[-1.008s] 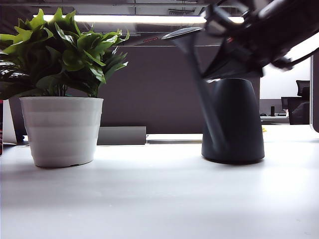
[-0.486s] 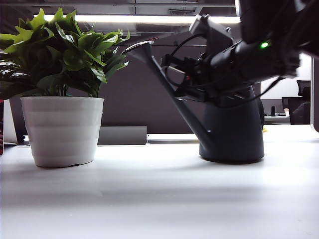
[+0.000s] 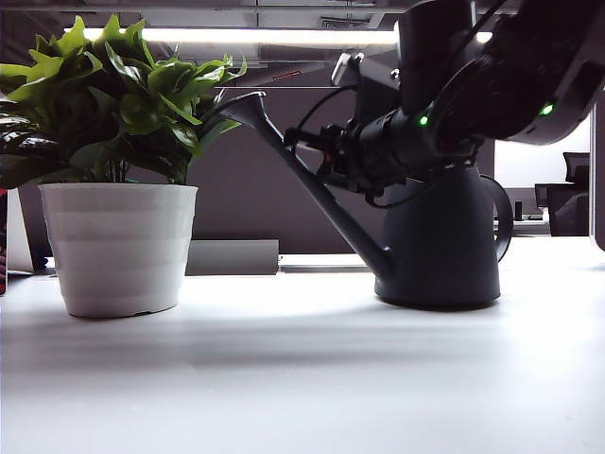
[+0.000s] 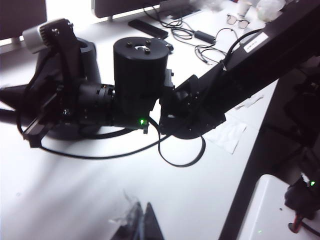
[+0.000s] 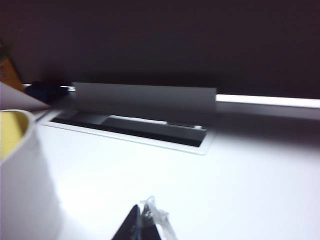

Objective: Pick up the watering can from the table, water the potted plant, and put the can back.

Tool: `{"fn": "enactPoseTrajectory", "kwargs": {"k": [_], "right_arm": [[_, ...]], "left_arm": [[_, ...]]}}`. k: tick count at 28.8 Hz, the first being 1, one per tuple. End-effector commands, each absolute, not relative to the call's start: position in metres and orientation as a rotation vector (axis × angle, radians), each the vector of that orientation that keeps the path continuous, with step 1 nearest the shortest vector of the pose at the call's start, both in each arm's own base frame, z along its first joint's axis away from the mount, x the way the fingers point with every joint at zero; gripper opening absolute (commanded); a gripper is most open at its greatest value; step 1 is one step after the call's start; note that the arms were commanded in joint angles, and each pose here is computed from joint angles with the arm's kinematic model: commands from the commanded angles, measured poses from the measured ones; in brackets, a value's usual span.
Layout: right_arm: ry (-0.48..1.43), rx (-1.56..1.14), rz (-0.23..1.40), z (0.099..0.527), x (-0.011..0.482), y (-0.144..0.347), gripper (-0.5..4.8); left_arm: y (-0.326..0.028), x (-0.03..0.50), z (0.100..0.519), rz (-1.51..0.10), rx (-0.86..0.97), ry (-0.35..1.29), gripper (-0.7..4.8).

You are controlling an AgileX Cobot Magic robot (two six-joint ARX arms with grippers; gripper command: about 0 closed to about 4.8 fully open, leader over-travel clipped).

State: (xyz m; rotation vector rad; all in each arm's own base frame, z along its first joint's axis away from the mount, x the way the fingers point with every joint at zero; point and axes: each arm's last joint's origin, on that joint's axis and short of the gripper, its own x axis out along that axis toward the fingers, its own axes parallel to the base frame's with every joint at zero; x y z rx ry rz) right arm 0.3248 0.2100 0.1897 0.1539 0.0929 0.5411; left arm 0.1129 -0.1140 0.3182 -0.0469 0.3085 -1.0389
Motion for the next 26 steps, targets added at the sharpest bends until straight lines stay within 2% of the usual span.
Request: {"fn": "enactPoseTrajectory", "kwargs": {"k": [1,8,13,21,26], "right_arm": [[-0.005,0.008,0.521,0.204,0.323,0.208,-0.05],[-0.175,-0.159,0.414,0.277,0.306,0.174,-0.05],[-0.165,-0.312,0.264,0.32,0.295,0.109,-0.05],[0.058,-0.318,0.239,0.307,0.305,-0.022,-0.05],[0.108,-0.299,0.284,0.281,0.319,-0.055,-0.05]], "left_arm": [[-0.113,0.112,0.319,-1.023,-0.04,0.307,-0.05],[-0.112,0.114,0.32,-0.978,-0.012,0.283,-0.05],[-0.117,0.122,0.322,-0.898,-0.014,0.229,-0.05],[-0.152,0.16,0.322,-0.939,-0.015,0.255,-0.05],[-0.176,0.187,0.331,-0.907,-0.003,0.277,-0.05]]}}
